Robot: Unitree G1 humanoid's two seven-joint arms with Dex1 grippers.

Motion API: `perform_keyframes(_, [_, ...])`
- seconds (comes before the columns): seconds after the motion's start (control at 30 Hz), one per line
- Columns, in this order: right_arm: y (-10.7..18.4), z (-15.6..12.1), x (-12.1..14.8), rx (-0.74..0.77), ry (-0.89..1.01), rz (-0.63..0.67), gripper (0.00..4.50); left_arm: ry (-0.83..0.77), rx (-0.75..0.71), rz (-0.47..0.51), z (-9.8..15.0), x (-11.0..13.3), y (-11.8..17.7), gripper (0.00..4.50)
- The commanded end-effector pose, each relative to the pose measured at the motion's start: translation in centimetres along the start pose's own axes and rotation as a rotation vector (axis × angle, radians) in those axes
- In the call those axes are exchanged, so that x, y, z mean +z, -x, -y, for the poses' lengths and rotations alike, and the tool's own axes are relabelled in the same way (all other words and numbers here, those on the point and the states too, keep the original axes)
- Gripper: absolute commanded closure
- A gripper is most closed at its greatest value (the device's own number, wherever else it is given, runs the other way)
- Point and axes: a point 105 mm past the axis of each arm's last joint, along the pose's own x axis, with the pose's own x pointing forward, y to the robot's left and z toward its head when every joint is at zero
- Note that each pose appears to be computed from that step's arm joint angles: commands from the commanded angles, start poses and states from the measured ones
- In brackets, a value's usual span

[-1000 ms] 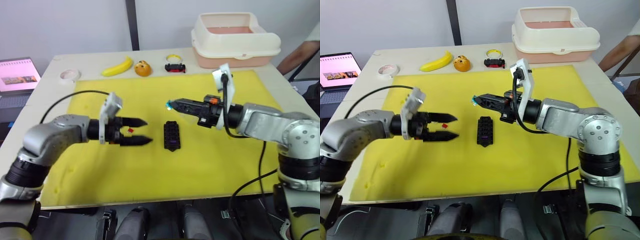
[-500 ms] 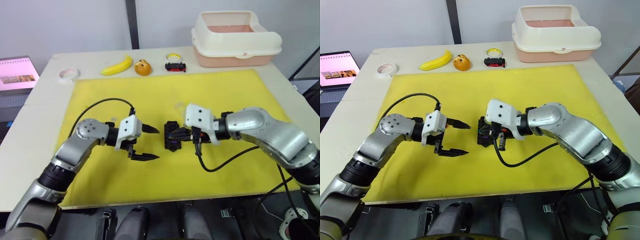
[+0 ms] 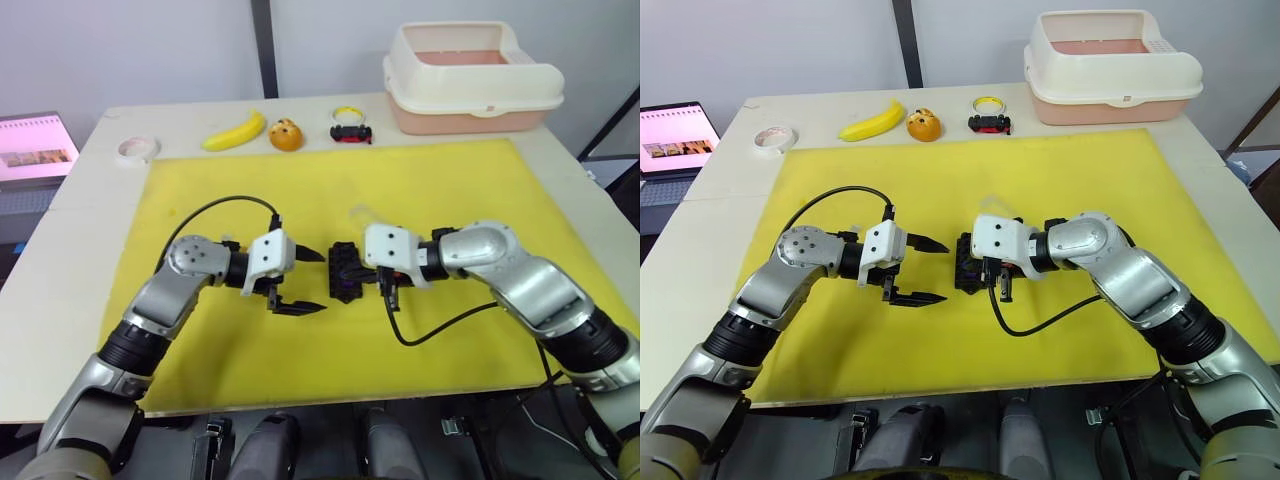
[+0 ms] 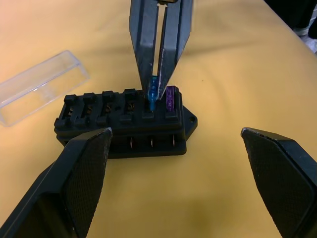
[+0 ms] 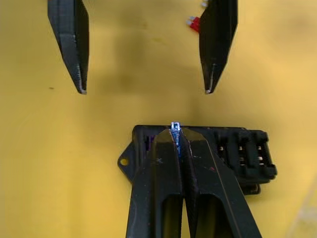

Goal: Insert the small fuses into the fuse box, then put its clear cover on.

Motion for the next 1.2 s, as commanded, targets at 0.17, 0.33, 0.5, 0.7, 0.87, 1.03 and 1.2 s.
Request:
perform_keyframes(0.17, [0.3, 0.6, 0.3, -0.035, 0.019, 0.012, 4.5, -0.034, -0.002, 0.02, 0.0, 0.9, 0.0, 0.1])
perform_keyframes(0.33, [0.2, 0.5, 0.3, -0.035, 0.01, 0.014, 4.5, -0.03, -0.006, 0.025, 0.1, 1.0, -0.1, 0.1])
perform_keyframes(0.5, [0.2, 0.4, 0.0, -0.037, -0.018, 0.018, 4.5, -0.03, -0.011, 0.027, 0.2, 1.1, -0.2, 0.1])
perform_keyframes(0.7, [0.0, 0.1, -0.7, -0.029, -0.053, 0.013, 4.5, -0.03, -0.013, 0.03, 0.3, 1.3, -0.3, 0.1])
perform_keyframes(0.87, [0.0, 0.1, -0.8, -0.026, -0.06, 0.01, 4.5, -0.03, -0.011, 0.032, 0.4, 1.2, -0.3, 0.1])
perform_keyframes(1.03, [0.2, 0.1, -0.7, -0.024, -0.059, 0.011, 4.17, -0.026, -0.009, 0.037, 0.4, 1.2, -0.4, 0.03])
perform_keyframes(1.2, [0.8, 0.5, 0.3, -0.038, -0.036, 0.025, 2.04, -0.021, 0.001, 0.039, 0.2, 1.1, -0.4, 0.0])
